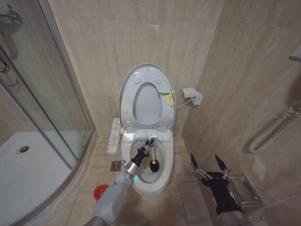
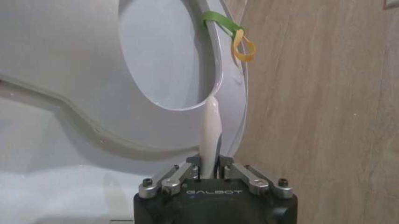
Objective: Open the toilet lid, clean the toilet bowl with a toilet brush, close the toilet lid, and flush.
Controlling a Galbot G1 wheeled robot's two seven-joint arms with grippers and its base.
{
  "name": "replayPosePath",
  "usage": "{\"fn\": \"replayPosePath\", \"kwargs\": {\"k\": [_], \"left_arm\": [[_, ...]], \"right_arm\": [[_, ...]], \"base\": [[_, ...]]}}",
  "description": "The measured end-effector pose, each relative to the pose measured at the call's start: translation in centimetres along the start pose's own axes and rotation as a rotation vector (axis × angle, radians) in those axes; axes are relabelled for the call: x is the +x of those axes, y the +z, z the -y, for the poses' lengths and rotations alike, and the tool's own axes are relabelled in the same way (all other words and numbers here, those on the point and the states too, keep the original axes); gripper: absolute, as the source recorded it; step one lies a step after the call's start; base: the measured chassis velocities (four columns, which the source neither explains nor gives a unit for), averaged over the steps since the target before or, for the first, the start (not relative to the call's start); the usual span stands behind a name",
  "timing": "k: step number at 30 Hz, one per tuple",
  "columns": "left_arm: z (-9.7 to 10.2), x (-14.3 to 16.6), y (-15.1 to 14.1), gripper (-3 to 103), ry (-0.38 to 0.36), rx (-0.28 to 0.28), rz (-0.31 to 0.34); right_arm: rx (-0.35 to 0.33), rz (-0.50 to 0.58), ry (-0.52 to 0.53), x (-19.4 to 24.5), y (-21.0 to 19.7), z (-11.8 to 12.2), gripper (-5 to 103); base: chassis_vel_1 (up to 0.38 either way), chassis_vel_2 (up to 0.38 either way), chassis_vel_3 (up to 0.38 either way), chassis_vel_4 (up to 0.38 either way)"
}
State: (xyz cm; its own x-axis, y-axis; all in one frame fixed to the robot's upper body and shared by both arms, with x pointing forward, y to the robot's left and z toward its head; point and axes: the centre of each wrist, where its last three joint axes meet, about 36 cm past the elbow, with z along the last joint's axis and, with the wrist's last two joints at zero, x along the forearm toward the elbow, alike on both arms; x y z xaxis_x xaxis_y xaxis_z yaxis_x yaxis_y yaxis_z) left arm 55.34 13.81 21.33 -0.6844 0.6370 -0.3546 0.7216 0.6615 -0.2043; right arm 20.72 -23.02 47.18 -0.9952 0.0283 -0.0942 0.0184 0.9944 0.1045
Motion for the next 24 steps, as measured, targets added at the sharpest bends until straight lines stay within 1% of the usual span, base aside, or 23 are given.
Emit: {"fn": "replayPosePath", "kwargs": {"k": [1,2,5,6,7,9,12,13,17,21,24], "left_arm": [[-0.3,-0.4,-0.5,18,0.008,-0.012,0.007],[-0.3,-0.4,-0.5,18,0.008,-0.012,0.007],[-0.7,-2.5,-2.2,18,0.000,-0.020,0.067],[-0.7,-2.5,-2.2,18,0.000,-0.020,0.067],[-0.7,-3.2,-2.6,18,0.000,-0.020,0.079],[-0.6,-3.4,-2.5,18,0.005,-0.022,0.077],[-0.3,-2.5,-1.4,18,0.017,-0.021,0.033],[-0.3,-2.5,-1.4,18,0.017,-0.021,0.033],[0.3,-0.5,0.0,18,0.019,-0.011,-0.013],[-0.3,0.0,-0.2,18,0.012,-0.024,-0.024],[-0.6,-0.8,-1.0,18,0.002,-0.035,-0.008]], "right_arm": [[0.000,0.000,0.000,0.0,0.0,0.0,100],[0.000,0.000,0.000,0.0,0.0,0.0,100],[0.000,0.000,0.000,0.0,0.0,0.0,100],[0.000,0.000,0.000,0.0,0.0,0.0,100],[0.000,0.000,0.000,0.0,0.0,0.0,100],[0.000,0.000,0.000,0.0,0.0,0.0,100],[0.000,0.000,0.000,0.0,0.0,0.0,100],[0.000,0.000,0.000,0.0,0.0,0.0,100],[0.000,0.000,0.000,0.0,0.0,0.0,100],[0.000,0.000,0.000,0.0,0.0,0.0,100],[0.000,0.000,0.000,0.0,0.0,0.0,100]], "base": [[0.000,0.000,0.000,0.000],[0.000,0.000,0.000,0.000],[0.000,0.000,0.000,0.000],[0.000,0.000,0.000,0.000],[0.000,0.000,0.000,0.000],[0.000,0.000,0.000,0.000],[0.000,0.000,0.000,0.000],[0.000,0.000,0.000,0.000],[0.000,0.000,0.000,0.000],[0.000,0.000,0.000,0.000],[0.000,0.000,0.000,0.000]]}}
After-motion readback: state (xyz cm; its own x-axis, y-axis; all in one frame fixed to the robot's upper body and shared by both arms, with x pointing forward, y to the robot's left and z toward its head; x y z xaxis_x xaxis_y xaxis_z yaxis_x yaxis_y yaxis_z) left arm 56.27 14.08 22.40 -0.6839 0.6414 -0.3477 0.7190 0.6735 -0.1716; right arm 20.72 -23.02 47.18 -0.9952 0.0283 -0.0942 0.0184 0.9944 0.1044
